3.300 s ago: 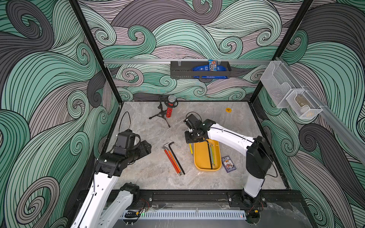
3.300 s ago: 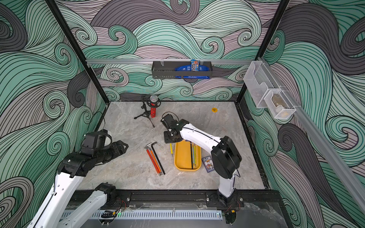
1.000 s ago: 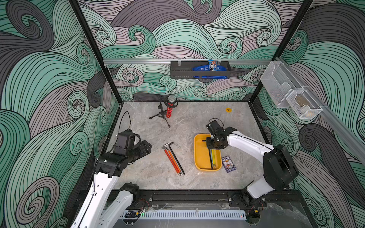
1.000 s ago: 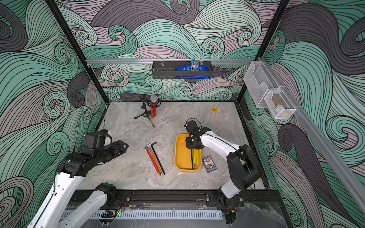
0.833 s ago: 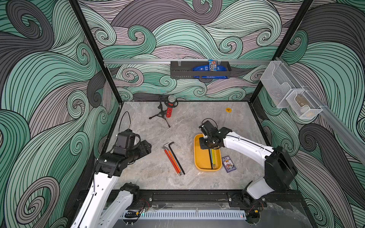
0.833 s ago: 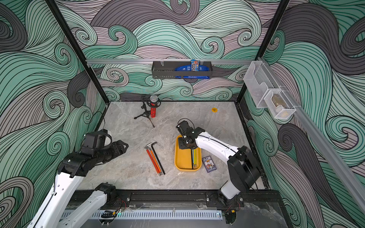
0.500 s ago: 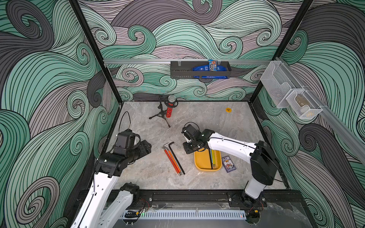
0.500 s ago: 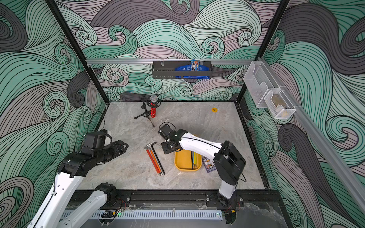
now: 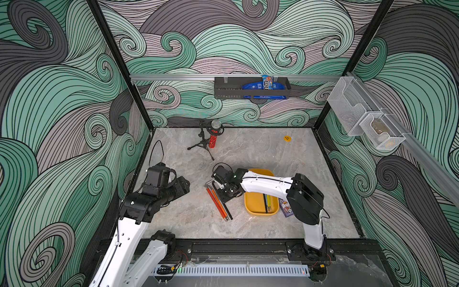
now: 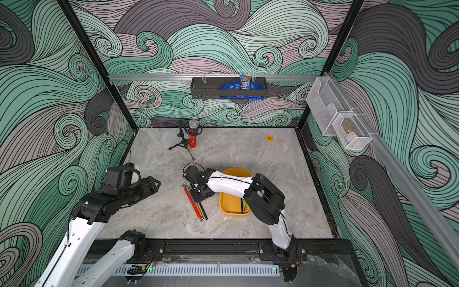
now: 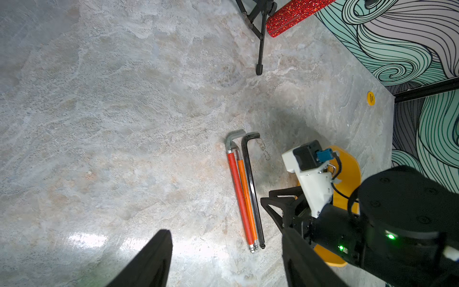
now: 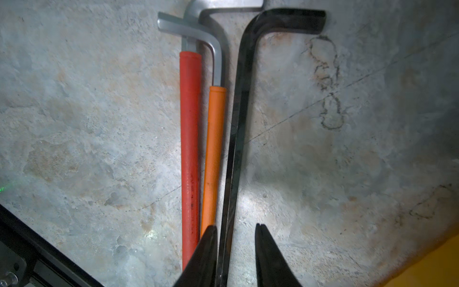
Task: Put the hex key on the desktop into the storage box
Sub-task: Pick up the Allen key from the center of the board.
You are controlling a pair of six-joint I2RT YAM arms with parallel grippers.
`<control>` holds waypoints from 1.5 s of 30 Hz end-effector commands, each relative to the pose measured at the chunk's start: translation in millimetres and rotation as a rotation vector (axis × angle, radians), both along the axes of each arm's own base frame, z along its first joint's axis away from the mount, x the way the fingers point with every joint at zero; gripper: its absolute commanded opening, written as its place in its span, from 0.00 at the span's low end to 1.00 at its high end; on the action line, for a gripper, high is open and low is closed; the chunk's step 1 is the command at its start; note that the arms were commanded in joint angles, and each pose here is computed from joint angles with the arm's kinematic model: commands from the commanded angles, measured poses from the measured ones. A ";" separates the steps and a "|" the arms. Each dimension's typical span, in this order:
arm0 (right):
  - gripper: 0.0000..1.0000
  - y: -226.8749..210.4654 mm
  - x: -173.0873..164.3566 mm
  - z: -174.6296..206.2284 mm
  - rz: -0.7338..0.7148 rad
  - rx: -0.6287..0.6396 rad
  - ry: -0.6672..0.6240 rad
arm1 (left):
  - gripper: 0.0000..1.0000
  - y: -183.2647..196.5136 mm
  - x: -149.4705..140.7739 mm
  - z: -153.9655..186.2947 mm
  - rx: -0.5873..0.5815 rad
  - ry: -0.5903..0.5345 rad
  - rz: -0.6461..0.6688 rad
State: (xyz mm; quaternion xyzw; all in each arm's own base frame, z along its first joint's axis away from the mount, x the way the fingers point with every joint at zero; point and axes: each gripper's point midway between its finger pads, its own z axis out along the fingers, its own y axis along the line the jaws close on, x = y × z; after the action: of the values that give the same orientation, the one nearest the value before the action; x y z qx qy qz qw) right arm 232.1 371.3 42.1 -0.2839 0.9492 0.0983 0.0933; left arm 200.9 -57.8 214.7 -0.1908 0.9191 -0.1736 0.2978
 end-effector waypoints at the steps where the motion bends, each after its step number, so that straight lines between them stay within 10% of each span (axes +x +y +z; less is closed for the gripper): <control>1: 0.31 2.8 2.1 -2.4 0.017 -0.019 -0.006 | 0.73 2.5 -1.8 14.1 0.009 -0.033 0.001; 29: 0.27 -16.6 16.4 -60.2 -0.031 -0.219 -0.022 | 0.73 0.5 1.7 12.6 0.007 -0.030 -0.006; 45: 0.00 -8.9 22.1 -47.4 -0.082 -0.180 -0.037 | 0.73 0.4 2.3 12.3 0.009 -0.029 -0.006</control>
State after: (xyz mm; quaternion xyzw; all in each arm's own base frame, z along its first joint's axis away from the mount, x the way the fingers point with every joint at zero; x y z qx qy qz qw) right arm 259.8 375.3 12.2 -0.2719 0.9552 0.0268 0.1134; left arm 201.1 -57.8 214.5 -0.1909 0.9193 -0.1734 0.2973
